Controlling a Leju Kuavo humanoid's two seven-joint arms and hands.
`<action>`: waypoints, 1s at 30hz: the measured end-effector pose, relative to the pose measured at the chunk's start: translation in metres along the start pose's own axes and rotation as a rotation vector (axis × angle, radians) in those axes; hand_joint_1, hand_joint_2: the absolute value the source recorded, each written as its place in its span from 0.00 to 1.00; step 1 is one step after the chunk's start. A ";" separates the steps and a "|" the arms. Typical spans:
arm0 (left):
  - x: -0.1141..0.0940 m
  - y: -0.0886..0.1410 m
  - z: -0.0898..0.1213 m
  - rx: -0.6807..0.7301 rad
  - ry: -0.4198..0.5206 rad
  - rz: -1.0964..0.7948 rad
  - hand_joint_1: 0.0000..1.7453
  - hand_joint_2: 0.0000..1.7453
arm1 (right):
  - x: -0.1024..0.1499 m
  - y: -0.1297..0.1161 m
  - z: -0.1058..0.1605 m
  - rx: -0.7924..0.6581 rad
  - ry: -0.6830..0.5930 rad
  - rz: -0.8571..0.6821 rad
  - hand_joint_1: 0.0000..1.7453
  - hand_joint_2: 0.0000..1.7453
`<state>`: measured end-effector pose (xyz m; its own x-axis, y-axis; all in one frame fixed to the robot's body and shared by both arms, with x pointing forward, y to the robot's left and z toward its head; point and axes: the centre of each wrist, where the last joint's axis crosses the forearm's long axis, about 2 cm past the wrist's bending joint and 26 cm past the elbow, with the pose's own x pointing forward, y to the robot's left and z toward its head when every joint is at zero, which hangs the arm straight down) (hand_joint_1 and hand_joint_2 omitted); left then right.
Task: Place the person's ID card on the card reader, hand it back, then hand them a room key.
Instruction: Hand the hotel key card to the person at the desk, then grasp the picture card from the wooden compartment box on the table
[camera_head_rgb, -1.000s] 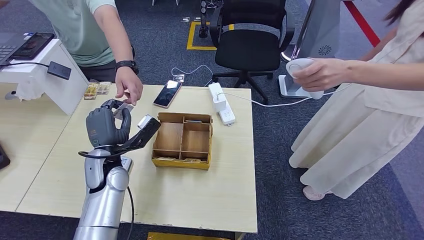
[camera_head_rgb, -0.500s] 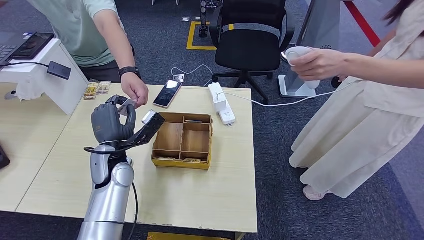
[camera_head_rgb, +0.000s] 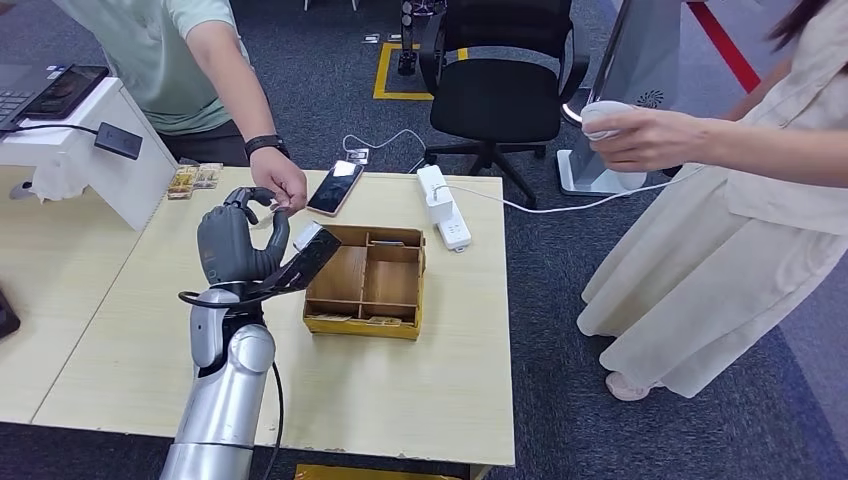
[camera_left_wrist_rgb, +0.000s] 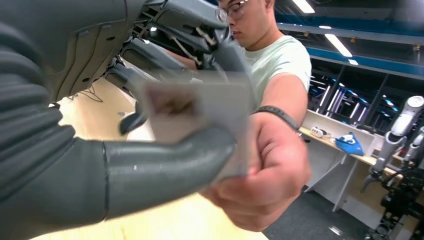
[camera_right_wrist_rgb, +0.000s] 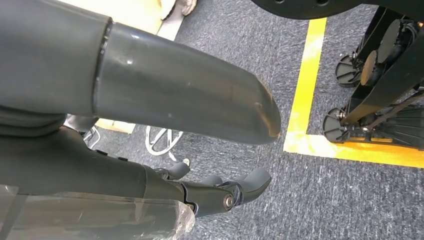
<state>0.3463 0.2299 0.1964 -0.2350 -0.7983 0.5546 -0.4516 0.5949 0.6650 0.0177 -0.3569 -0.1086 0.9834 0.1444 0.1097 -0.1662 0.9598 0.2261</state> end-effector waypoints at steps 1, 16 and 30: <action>0.000 0.000 0.000 0.000 -0.006 0.003 0.00 1.00 | 0.000 0.000 0.000 0.000 0.000 0.000 0.00 0.00; -0.009 0.002 0.003 0.029 -0.069 -0.042 0.00 1.00 | 0.000 0.000 0.000 0.003 -0.004 0.004 0.00 0.00; -0.051 0.003 0.015 0.017 -0.215 -0.274 0.00 1.00 | -0.002 0.001 0.000 0.007 -0.017 0.006 0.00 0.00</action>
<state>0.3442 0.2705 0.1627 -0.2778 -0.9308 0.2377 -0.5371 0.3556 0.7649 0.0158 -0.3566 -0.1088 0.9810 0.1460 0.1278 -0.1727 0.9572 0.2322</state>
